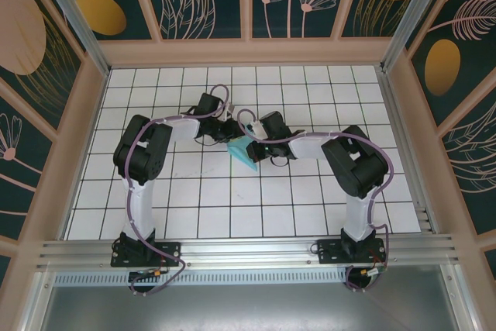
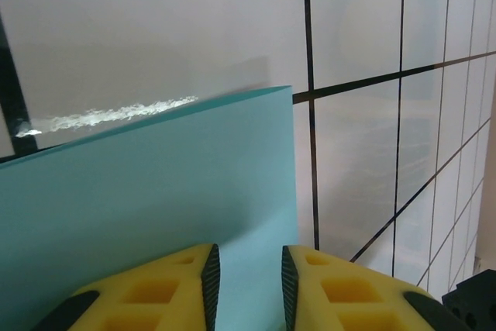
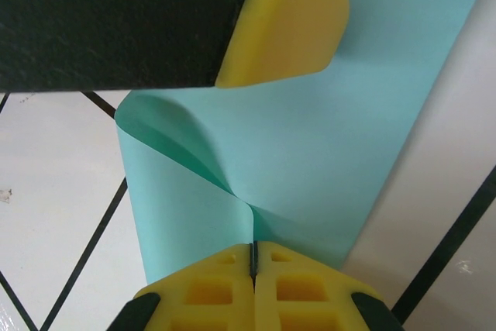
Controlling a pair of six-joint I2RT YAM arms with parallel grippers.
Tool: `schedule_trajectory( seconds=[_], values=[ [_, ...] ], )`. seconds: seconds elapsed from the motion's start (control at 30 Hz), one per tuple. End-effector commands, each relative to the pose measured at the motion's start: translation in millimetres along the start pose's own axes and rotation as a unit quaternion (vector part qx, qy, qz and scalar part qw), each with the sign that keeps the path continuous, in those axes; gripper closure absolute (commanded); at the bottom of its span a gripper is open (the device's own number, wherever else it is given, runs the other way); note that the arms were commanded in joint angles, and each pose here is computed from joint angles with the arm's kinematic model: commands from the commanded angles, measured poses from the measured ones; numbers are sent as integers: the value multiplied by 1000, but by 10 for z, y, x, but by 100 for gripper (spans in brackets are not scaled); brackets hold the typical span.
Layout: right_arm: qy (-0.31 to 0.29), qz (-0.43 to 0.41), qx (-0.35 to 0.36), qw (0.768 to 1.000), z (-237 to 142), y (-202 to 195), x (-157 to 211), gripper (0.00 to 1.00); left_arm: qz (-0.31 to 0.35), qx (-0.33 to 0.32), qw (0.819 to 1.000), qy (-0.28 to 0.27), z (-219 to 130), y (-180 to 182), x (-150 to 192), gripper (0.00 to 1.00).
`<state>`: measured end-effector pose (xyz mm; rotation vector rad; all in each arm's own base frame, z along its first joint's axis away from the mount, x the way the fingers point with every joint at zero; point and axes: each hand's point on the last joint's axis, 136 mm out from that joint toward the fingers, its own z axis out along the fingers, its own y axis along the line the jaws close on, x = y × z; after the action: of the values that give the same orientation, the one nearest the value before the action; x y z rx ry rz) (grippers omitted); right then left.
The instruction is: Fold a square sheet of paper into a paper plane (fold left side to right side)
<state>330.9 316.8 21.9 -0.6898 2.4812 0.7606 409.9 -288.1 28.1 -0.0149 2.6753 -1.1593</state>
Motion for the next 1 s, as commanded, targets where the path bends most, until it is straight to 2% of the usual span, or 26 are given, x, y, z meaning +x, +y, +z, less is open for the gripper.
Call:
schedule_trajectory(
  seconds=[0.0, 0.2, 0.33, 0.43, 0.57, 0.7, 0.97],
  values=[
    [43, 25, 3, 999, 63, -76, 261, 100, 14, -22, 1000, 2, -35, 12, -80, 68],
    [52, 30, 5, 998, 71, -96, 349, 100, 25, -13, 999, -28, -314, -179, -431, 62],
    [50, 30, 6, 998, 67, -97, 345, 100, 25, -12, 998, -47, -499, -238, -550, 64],
    [49, 31, 5, 998, 66, -94, 339, 100, 22, -5, 999, -46, -557, -243, -447, 69],
    [47, 30, 5, 998, 64, -94, 340, 100, -2, 15, 1000, -28, -524, -130, -106, 72],
    [48, 32, 4, 998, 72, -96, 350, 100, -7, 39, 999, -6, -432, -178, 128, 72],
    [48, 31, 6, 998, 68, -105, 369, 100, -6, 46, 999, -2, -341, -281, 248, 73]
  ],
)
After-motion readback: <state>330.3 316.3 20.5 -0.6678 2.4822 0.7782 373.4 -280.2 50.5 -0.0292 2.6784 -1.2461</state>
